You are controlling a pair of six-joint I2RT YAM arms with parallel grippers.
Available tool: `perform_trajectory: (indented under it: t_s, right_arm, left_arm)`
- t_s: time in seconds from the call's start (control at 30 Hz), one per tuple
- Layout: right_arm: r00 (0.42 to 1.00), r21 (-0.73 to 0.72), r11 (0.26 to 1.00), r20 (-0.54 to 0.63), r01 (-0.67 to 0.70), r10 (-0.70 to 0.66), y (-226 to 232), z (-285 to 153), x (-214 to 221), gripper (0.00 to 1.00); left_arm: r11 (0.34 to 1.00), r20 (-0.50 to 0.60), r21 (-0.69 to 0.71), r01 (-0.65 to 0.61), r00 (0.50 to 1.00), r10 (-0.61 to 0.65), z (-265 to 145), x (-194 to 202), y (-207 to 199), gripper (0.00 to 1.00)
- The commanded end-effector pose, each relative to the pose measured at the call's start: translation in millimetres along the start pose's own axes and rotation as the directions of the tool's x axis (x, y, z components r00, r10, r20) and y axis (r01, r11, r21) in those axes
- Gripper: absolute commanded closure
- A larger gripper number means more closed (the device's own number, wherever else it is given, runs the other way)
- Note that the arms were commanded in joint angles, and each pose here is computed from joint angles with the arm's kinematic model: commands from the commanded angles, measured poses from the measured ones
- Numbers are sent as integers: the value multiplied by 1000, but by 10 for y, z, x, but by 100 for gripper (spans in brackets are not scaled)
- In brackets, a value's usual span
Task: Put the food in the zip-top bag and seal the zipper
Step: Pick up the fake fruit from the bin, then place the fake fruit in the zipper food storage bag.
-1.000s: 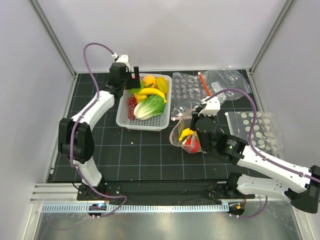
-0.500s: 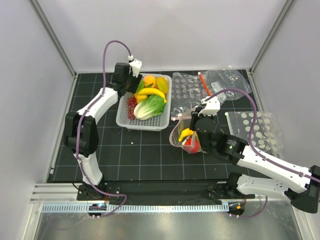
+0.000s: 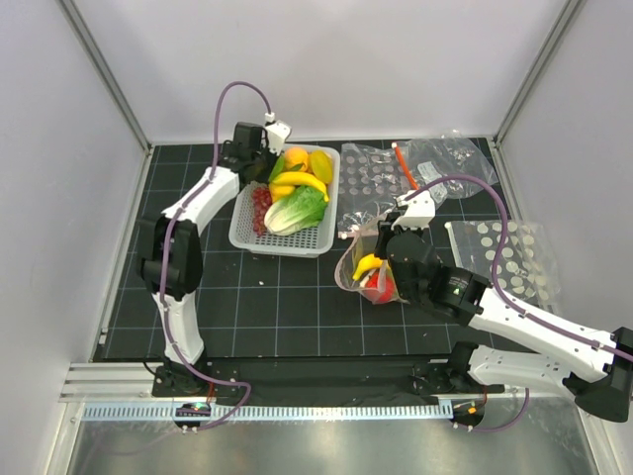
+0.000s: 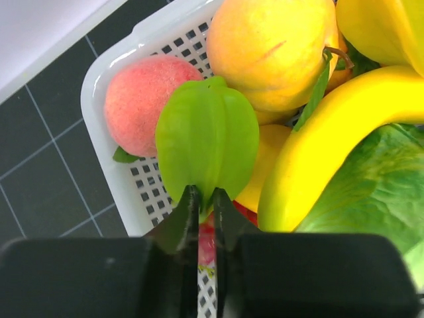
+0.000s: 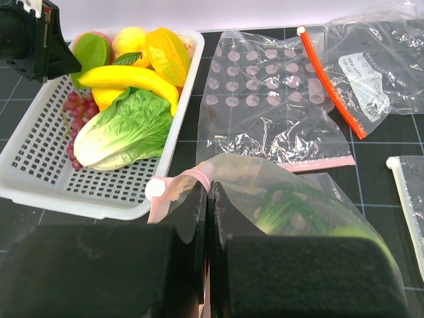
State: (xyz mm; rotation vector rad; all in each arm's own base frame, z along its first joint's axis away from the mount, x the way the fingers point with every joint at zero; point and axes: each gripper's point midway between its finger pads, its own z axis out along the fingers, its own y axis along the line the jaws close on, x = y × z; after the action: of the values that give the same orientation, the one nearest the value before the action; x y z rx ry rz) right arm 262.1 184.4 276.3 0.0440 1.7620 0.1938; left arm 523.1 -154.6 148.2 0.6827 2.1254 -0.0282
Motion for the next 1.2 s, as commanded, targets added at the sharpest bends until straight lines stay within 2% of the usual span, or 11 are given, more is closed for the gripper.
perform_trajectory:
  t_s: [0.0, 0.3, 0.5, 0.63, 0.77, 0.83, 0.9, 0.93, 0.97, 1.03, 1.17]
  right_arm:
    - [995, -17, 996, 54, -85, 86, 41, -11, -189, 99]
    - [995, -27, 996, 48, -88, 90, 55, -13, -172, 99]
    - [994, -39, 995, 44, -95, 97, 77, -18, -169, 99]
    - [994, -42, 995, 44, -94, 96, 83, -14, -158, 99]
    - [994, -53, 994, 46, -99, 101, 99, -26, -177, 99]
    - [993, -50, 993, 53, -104, 106, 82, -32, -200, 99]
    - [991, -54, 992, 59, -116, 119, 61, -58, -231, 99]
    - [990, -57, 991, 62, -123, 126, 56, -65, -229, 99]
    - [987, -63, 988, 72, -139, 144, 38, -92, -267, 99]
    - [984, -78, 985, 77, -152, 158, 38, -112, -274, 99]
    - [981, -84, 982, 89, -168, 175, 9, -144, -314, 99]
  left_arm:
    - [1000, 45, 18, -7, 999, 6, -82, -242, 22, 96]
    - [997, 135, 26, 75, 988, -78, -693, -627, 44, 100]
    - [954, 227, 227, 195, 942, -246, -1387, -905, -310, 100]
    - [868, 223, 410, 279, 892, -392, -1813, -1009, -635, 100]
    - [724, 164, 598, 344, 831, -531, -2118, -997, -1008, 100]
    - [650, 190, 689, 320, 785, -589, -2384, -1146, -1165, 100]
    - [590, 168, 743, 316, 765, -622, -2502, -1023, -1375, 100]
    - [550, 204, 784, 288, 717, -666, -2650, -1167, -1399, 100]
    - [511, 160, 801, 312, 710, -685, -2608, -1020, -1521, 100]
    - [489, 189, 824, 288, 672, -716, -2737, -993, -1610, 100]
    - [489, 211, 847, 206, 714, -667, -2911, -897, -2024, 100]
